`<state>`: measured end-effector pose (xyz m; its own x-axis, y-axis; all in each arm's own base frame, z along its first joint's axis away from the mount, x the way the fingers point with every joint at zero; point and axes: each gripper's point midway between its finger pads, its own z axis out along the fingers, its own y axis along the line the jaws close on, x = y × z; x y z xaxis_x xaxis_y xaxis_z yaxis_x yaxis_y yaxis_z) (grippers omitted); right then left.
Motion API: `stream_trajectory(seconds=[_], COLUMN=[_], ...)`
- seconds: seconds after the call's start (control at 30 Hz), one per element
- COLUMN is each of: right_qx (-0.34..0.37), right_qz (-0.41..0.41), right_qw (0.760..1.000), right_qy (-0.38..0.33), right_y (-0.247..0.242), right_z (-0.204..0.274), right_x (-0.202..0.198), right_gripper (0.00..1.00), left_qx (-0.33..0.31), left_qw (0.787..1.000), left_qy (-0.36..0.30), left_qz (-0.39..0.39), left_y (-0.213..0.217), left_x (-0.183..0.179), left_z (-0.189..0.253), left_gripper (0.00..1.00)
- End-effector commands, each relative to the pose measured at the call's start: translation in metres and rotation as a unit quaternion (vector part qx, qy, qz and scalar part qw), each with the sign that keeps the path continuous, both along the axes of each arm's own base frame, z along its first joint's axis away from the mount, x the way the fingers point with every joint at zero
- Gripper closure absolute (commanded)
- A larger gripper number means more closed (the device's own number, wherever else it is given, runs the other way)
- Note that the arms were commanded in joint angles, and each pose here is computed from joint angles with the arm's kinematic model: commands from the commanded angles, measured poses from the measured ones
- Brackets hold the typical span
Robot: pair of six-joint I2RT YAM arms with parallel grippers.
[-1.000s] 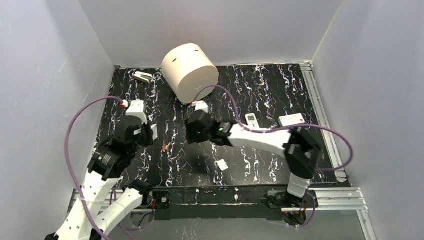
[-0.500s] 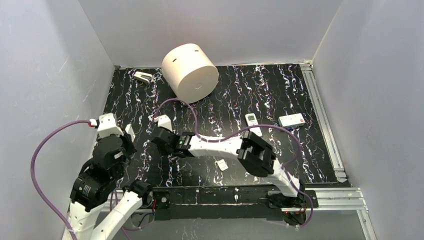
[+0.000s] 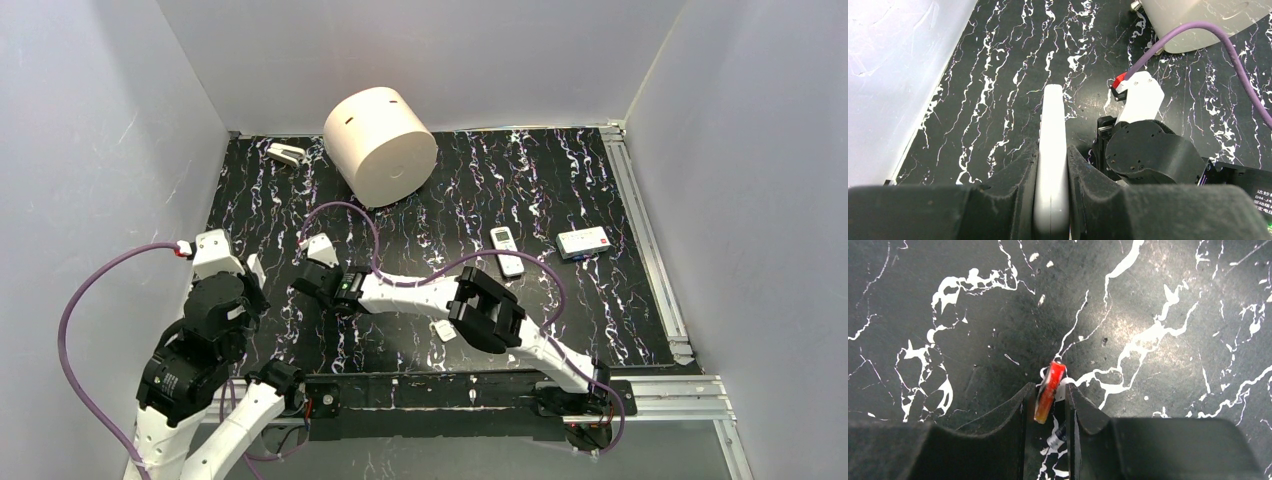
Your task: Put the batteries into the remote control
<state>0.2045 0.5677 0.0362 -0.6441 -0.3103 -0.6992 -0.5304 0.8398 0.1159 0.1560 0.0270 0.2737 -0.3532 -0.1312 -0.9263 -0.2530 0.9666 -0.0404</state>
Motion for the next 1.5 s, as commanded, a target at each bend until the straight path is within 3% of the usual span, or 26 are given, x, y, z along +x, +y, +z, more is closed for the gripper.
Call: stream_trajectory(seconds=[0.0,0.47,0.63,0.9,1.07,1.27,1.47], right_qx=[0.006,-0.089,-0.103,-0.029,0.013,0.05,0.14], right_qz=[0.006,0.022,0.022,-0.024,-0.081,-0.156,-0.227], right_qw=[1.0,0.994,0.991,0.992,0.988,0.979,0.954], right_qy=[-0.018,-0.06,-0.077,-0.12,-0.133,-0.125,-0.136], right_y=[0.009,-0.008,-0.01,-0.014,-0.063,-0.155,-0.237], right_z=[0.01,-0.023,-0.02,0.06,0.105,0.132,0.188], right_x=[0.008,0.001,0.0,0.018,0.037,0.051,0.059], right_gripper=[0.64,0.69,0.93,0.96,0.97,0.95,0.93], left_qx=[-0.003,-0.006,-0.006,-0.019,-0.057,-0.143,-0.263], left_qw=[1.0,1.0,1.0,0.999,0.992,0.952,0.877], left_qy=[-0.012,-0.004,-0.005,0.009,0.007,-0.015,-0.033], left_qz=[0.015,0.011,0.01,-0.028,-0.111,-0.271,-0.401], left_y=[0.005,0.002,0.001,-0.016,-0.054,-0.133,-0.209], left_x=[-0.002,0.0,0.001,0.007,0.02,0.04,0.053], left_z=[0.009,0.004,0.004,-0.002,-0.008,-0.005,0.013], left_gripper=[1.0,1.0,1.0,1.0,1.0,1.0,1.0])
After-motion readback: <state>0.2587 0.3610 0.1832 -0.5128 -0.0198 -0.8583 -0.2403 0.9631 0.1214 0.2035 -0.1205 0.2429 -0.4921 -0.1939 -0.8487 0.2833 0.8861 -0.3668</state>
